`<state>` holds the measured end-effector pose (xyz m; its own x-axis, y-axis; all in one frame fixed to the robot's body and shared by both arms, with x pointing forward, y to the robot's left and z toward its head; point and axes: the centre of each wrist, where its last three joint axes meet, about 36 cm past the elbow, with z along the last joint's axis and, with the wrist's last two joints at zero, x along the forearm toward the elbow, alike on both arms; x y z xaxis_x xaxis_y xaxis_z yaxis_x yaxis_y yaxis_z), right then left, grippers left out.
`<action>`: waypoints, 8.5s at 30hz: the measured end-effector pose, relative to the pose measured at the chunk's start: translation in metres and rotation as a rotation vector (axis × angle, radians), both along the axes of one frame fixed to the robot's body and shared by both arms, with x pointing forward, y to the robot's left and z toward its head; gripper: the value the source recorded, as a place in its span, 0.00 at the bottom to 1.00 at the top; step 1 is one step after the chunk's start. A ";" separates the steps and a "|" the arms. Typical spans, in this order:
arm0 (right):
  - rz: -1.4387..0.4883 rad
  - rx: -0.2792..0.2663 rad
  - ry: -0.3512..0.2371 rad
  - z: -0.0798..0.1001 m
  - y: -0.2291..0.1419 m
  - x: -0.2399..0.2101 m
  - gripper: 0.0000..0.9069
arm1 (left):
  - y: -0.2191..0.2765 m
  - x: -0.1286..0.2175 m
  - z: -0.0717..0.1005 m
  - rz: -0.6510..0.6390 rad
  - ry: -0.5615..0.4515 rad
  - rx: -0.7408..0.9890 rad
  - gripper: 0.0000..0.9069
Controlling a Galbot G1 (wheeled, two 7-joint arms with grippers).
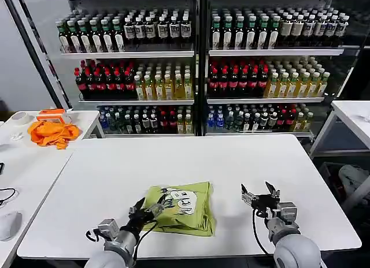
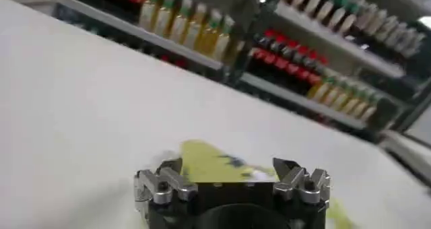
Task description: Fold and organize the clothes.
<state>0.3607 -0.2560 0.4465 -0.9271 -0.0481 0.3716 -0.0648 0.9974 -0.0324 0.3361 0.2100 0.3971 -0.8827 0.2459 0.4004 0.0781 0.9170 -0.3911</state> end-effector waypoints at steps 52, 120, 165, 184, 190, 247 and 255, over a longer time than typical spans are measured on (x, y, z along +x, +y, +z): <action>0.007 0.028 -0.022 0.009 0.003 0.011 1.00 | 0.144 0.017 0.041 0.170 0.008 -0.495 0.02; 0.060 0.162 -0.053 -0.001 0.030 0.023 1.00 | -0.089 0.020 0.025 -0.195 -0.149 -0.018 1.00; 0.189 0.368 0.227 -0.044 0.158 0.049 0.00 | 0.012 -0.031 0.045 0.199 -0.139 -0.015 1.00; 0.133 0.199 0.122 -0.038 0.093 0.099 0.00 | 0.010 -0.026 0.043 0.175 -0.150 0.008 1.00; 0.103 0.107 0.097 -0.035 0.058 0.112 1.00 | 0.007 -0.023 0.041 0.153 -0.167 0.034 1.00; 0.002 -0.045 -0.464 -0.022 -0.020 -0.053 1.00 | 0.000 -0.046 0.039 0.003 -0.486 0.411 1.00; 0.001 -0.070 -0.512 -0.020 -0.023 -0.059 1.00 | -0.005 -0.045 0.039 -0.003 -0.501 0.390 1.00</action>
<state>0.3021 -0.2789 0.4267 -0.9910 -0.0405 -0.1273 -0.0242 0.9917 -0.1266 0.2907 0.2050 0.4361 -0.9858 0.1680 -0.0005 0.1677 0.9842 0.0565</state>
